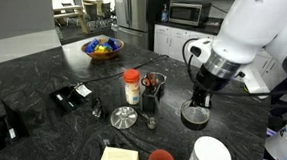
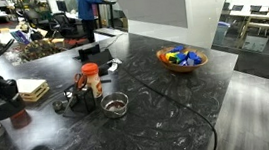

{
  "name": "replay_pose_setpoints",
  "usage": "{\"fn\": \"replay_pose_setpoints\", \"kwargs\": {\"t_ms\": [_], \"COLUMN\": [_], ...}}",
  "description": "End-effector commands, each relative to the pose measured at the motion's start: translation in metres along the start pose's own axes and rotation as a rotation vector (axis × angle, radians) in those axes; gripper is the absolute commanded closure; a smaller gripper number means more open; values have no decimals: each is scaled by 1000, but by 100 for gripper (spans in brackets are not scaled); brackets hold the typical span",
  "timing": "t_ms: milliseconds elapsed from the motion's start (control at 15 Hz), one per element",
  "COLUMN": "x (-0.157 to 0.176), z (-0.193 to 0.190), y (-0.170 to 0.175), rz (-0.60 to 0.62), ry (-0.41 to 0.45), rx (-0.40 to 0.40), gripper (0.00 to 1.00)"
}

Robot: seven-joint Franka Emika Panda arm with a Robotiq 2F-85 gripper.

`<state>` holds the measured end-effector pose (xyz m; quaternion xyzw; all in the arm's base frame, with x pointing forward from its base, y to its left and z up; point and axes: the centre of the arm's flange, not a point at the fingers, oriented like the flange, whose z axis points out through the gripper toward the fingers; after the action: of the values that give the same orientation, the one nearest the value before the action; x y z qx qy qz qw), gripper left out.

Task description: Take the masking tape from on top of the box and put it on the table

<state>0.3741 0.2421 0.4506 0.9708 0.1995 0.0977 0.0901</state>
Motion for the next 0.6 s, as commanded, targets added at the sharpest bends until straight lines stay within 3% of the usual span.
{"fn": "replay_pose_setpoints", "kwargs": {"t_ms": [0,533], "x": [-5,-33], "z": [28,56], "y": [-13,-43], "rz": [-43,-80], "ry": [-11,-57], "rx": [31,26], "gripper": [98,98]}}
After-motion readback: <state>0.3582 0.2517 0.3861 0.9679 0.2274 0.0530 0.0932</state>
